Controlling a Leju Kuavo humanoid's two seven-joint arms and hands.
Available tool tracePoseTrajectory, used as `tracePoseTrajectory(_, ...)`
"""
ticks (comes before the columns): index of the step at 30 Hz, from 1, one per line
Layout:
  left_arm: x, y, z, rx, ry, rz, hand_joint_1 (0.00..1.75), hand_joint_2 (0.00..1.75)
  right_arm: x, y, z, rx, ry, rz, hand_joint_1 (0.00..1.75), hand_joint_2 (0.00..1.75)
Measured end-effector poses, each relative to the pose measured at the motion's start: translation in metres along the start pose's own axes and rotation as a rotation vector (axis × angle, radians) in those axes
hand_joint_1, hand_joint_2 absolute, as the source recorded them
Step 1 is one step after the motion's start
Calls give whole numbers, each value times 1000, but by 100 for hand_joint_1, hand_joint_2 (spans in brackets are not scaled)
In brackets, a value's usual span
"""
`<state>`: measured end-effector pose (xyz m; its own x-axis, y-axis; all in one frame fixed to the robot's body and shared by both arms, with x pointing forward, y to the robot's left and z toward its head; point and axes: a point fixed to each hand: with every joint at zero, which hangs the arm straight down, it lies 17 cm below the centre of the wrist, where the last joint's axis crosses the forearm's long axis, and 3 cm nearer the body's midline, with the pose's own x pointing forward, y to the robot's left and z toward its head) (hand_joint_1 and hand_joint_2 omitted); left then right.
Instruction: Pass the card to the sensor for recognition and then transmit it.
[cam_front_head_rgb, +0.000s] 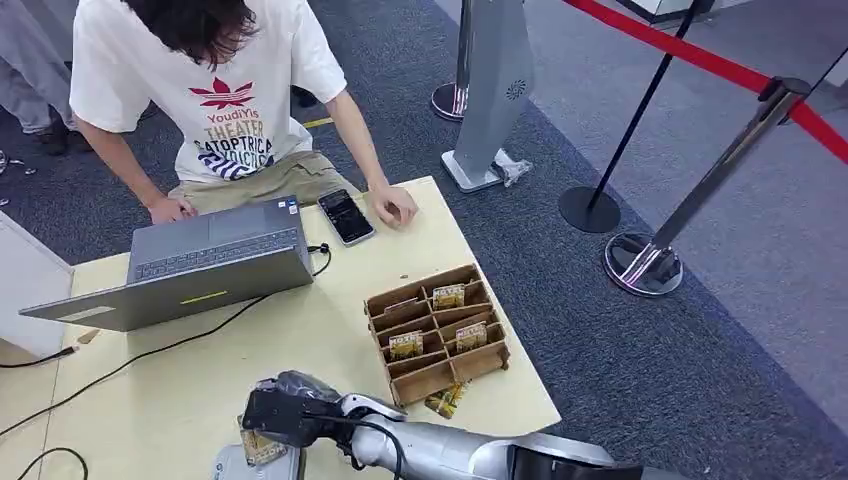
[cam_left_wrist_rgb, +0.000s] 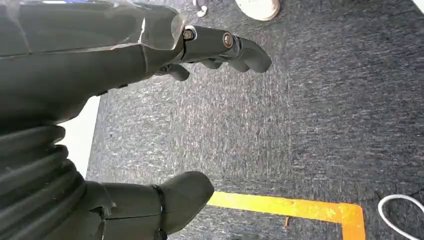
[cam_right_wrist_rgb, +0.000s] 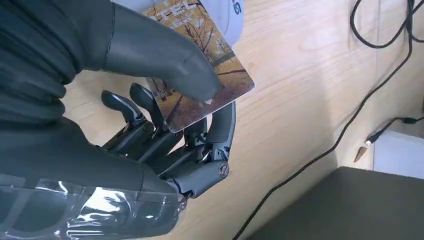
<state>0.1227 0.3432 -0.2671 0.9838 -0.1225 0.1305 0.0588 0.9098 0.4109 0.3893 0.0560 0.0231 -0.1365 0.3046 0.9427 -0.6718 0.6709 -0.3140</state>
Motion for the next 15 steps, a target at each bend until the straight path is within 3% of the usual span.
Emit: tracePoseTrajectory(15, 7, 0, 0, 0, -15, -19, 0, 175, -12, -1, 3, 1, 33, 16, 175, 175)
